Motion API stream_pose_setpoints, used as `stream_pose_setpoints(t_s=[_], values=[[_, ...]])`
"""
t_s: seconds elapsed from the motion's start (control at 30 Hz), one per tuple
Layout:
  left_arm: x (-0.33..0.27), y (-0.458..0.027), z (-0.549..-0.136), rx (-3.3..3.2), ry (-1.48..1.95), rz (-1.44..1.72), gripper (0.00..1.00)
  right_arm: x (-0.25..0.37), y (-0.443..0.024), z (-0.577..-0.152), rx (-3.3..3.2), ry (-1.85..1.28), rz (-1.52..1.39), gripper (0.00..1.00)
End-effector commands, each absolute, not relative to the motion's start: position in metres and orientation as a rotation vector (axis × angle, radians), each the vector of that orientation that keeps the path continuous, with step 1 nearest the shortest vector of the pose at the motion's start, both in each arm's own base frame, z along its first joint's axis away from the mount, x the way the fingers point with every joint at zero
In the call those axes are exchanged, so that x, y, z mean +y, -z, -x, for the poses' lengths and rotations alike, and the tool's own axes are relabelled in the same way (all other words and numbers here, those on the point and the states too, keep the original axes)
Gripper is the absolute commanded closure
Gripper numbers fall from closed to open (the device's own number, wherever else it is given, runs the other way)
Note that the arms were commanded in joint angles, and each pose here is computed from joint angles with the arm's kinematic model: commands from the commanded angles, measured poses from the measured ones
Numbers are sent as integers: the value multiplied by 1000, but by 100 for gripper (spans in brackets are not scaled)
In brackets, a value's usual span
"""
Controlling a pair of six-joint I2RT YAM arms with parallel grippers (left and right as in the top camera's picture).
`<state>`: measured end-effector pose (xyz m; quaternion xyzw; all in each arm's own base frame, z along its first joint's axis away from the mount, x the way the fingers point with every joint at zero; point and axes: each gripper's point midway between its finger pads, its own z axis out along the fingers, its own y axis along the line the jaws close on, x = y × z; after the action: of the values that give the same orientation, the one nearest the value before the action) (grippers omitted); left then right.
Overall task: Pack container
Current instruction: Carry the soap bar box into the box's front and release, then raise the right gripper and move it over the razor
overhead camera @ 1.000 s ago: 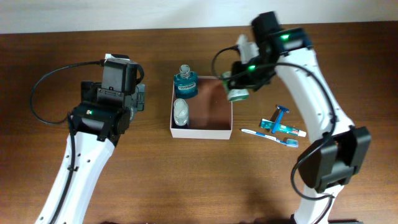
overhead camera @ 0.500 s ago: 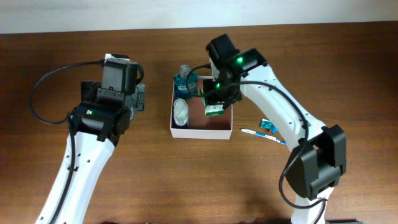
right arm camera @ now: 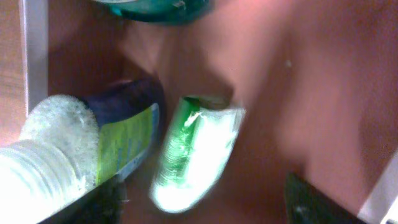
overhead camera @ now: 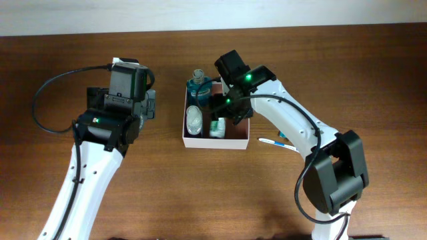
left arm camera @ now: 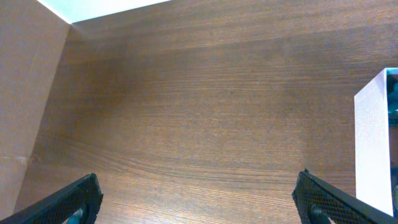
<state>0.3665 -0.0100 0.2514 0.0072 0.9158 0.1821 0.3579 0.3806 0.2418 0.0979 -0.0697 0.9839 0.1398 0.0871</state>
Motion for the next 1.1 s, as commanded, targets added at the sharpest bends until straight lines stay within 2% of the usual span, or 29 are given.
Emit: stream_pose_setpoints(t_s=[0.0,0.37,0.53,0.73,0.93,1.07], values=[[-7,-258,-368,2345,-481,-1,1,229,-111,-379,2926,-387,232,1],[-7,-258,-368,2346,-480,-2,0,148,-207,-366,2785,-314,61,2],[-7,-258,-368,2346,-480,-2,1,102,-226,-350,2781,-177,-51,2],[-7,-258,-368,2346,-480,-2,1,61,-203,-337,2899,-99,-204,1],[-7,-258,-368,2345,-481,-1,1,21,-152,-329,2940,-39,-531,12],[-7,-258,-368,2346,-480,-2,1,5,-114,-325,2941,-29,-642,18]])
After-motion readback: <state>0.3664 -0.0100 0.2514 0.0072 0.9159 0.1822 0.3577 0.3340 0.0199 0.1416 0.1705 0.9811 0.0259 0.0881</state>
